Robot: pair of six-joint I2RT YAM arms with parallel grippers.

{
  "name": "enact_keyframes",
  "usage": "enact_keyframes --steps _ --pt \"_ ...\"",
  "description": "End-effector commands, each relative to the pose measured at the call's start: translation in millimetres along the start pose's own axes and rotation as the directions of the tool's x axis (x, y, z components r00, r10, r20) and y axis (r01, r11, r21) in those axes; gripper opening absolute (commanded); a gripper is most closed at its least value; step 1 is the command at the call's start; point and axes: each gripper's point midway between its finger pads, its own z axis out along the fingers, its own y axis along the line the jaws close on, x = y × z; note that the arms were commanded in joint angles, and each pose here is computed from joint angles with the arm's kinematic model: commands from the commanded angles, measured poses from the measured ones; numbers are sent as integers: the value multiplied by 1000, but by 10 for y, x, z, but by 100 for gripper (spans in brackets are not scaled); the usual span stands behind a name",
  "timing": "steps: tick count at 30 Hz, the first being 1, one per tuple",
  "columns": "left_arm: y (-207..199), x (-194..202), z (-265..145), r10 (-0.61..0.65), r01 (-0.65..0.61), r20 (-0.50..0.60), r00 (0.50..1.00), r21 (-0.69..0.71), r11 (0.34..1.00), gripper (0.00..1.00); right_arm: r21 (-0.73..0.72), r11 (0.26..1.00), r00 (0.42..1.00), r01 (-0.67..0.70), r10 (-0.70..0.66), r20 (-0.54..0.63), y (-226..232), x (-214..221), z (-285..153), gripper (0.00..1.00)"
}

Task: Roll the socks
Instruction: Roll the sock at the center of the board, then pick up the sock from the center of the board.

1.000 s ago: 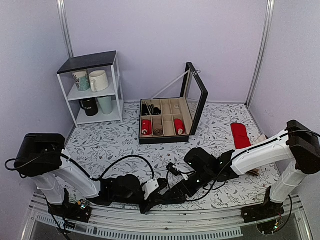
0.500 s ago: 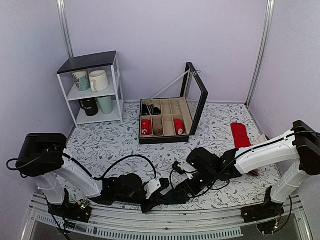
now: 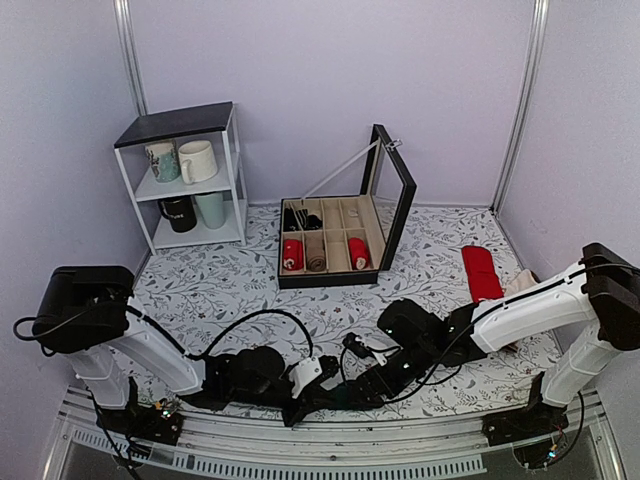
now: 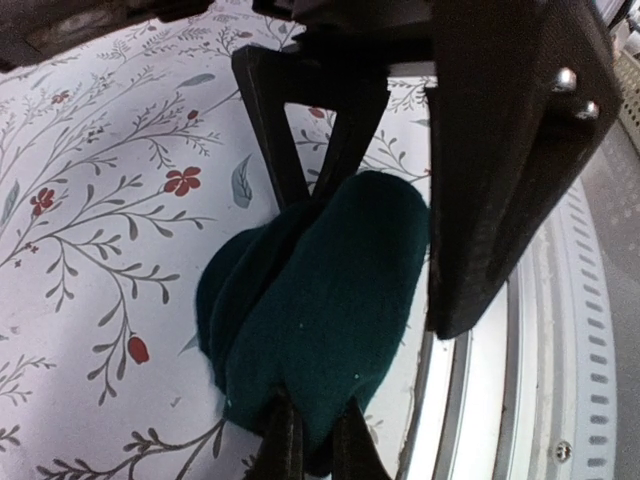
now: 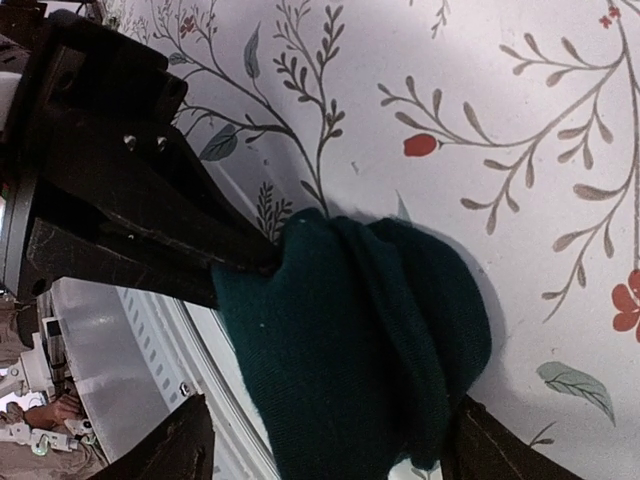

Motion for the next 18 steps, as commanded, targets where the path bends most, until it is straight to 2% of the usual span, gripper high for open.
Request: enact_keyframes --steps 1,6,10,13,18 --pt "219 1218 -192 -52 23 -408 911 -76 997 0 -42 999 999 -17 16 -38 46 77 79 76" --pt "209 1214 -186 -47 20 -408 912 -70 997 0 -47 999 999 -1 -2 -51 75 13 131 74" --pt "214 1210 -180 -43 15 -409 911 -70 997 0 -51 999 998 8 -11 -66 80 -1 175 66" --pt "207 1217 -179 -44 18 -411 911 -67 998 0 -56 998 996 -1 -4 -86 60 36 216 52" --pt "218 1206 -180 -39 11 -408 912 -72 997 0 -53 999 994 -13 7 -109 19 95 252 17"
